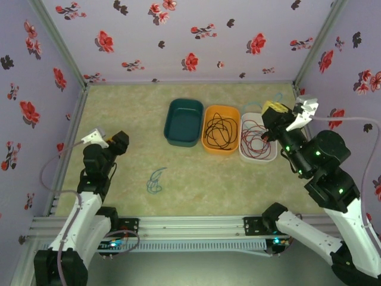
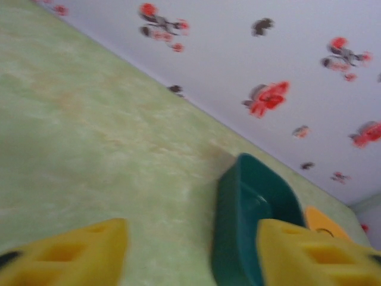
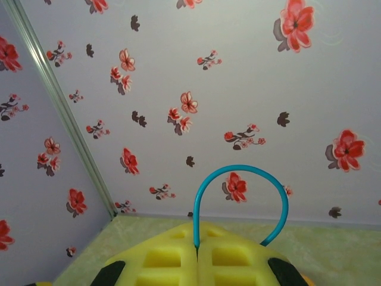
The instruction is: Untangle the cables
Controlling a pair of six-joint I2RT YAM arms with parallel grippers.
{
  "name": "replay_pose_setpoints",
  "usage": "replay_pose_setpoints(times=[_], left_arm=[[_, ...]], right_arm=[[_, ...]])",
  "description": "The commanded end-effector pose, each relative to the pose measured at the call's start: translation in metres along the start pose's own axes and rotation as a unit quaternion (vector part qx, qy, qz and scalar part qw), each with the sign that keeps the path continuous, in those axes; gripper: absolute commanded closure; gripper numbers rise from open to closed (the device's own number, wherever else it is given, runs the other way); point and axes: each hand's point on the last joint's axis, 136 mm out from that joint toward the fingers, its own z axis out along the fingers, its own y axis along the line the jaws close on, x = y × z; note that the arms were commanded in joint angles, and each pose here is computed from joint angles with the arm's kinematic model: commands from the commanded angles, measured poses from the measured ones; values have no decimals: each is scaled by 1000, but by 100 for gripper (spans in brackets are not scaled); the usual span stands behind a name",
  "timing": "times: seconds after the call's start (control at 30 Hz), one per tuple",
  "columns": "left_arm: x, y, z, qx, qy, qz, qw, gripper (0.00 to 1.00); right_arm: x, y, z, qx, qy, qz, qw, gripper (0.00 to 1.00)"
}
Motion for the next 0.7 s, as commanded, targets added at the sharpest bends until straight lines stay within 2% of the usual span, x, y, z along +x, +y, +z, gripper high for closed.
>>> replay_pose_setpoints(times=[0.0, 0.1, 0.23, 0.4, 0.67], left_arm=[[-14, -67, -7, 161, -19, 76, 984, 23], [-1, -97, -15, 242, -17, 145, 959, 8], [13, -116, -20, 286, -20, 207, 936, 4], [27, -128, -11, 302, 9, 210, 930, 0], [48, -148, -5, 329, 42, 221, 917, 0]], right_arm=[[-5, 5, 4, -7, 9, 7, 1000, 100], [-2, 13, 13, -21, 26, 10, 999, 100], [2, 24, 23, -45, 45, 15, 998, 100], [1, 37, 29, -73, 53, 21, 996, 100], [1, 36, 35, -66, 59, 20, 996, 100]])
